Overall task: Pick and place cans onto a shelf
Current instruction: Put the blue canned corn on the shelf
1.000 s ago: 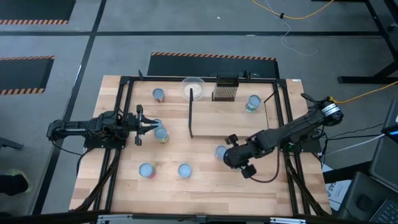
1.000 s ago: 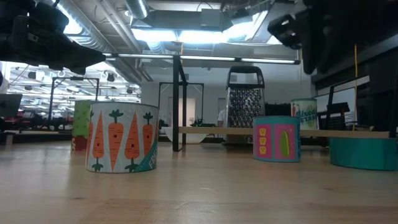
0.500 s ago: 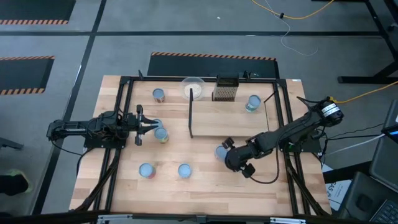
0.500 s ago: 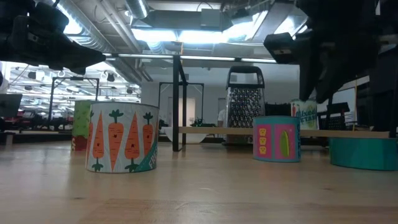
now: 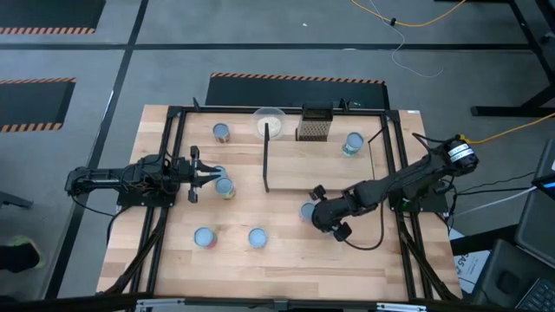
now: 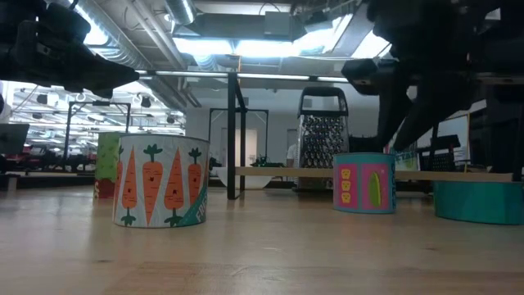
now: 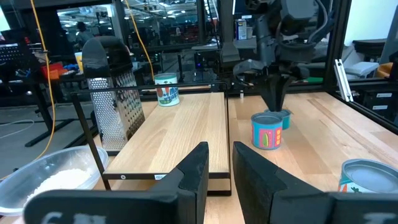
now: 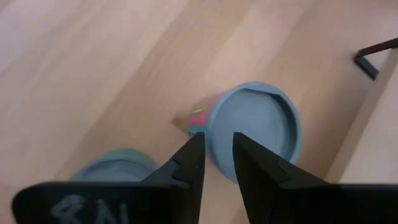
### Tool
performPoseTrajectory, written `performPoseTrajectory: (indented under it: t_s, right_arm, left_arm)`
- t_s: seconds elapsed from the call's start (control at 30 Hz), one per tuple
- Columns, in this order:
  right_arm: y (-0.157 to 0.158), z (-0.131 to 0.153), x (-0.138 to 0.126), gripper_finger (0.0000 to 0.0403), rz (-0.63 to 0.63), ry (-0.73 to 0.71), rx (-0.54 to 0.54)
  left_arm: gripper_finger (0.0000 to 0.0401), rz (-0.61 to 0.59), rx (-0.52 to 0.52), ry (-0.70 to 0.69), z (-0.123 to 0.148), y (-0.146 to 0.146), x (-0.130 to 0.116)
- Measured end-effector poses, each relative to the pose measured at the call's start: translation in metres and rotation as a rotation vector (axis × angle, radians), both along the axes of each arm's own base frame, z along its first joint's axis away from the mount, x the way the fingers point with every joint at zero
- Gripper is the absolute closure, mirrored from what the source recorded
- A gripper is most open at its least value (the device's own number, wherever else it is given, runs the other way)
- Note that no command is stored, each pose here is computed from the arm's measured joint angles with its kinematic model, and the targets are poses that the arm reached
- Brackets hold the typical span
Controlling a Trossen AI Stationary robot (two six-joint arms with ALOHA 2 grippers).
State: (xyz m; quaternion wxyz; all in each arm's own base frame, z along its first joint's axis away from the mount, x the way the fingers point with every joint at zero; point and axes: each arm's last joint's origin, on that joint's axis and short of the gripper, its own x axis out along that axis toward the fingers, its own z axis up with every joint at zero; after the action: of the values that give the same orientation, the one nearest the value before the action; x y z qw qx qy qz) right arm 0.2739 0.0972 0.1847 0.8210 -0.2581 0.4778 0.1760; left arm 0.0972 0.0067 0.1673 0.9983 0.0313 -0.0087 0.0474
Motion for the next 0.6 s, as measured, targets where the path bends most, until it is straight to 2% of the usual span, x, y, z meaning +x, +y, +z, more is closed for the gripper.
performPoseTrajectory:
  t_s: [0.17,0.47,0.6]
  right_arm:
    - [-0.003,0.000,0.001,0.0315,0.013,0.019,0.051]
    - [-0.007,-0.016,0.008,0.0315,-0.009,0.071,0.038]
    - [-0.007,-0.019,0.010,0.0327,-0.012,0.074,0.032]
  left_arm:
    - [0.0335,0.000,0.000,0.000,0.000,0.000,0.000]
    - [0.0335,0.000,0.000,0.000,0.000,0.000,0.000]
    - [0.0335,0.000,0.000,0.000,0.000,0.000,0.000]
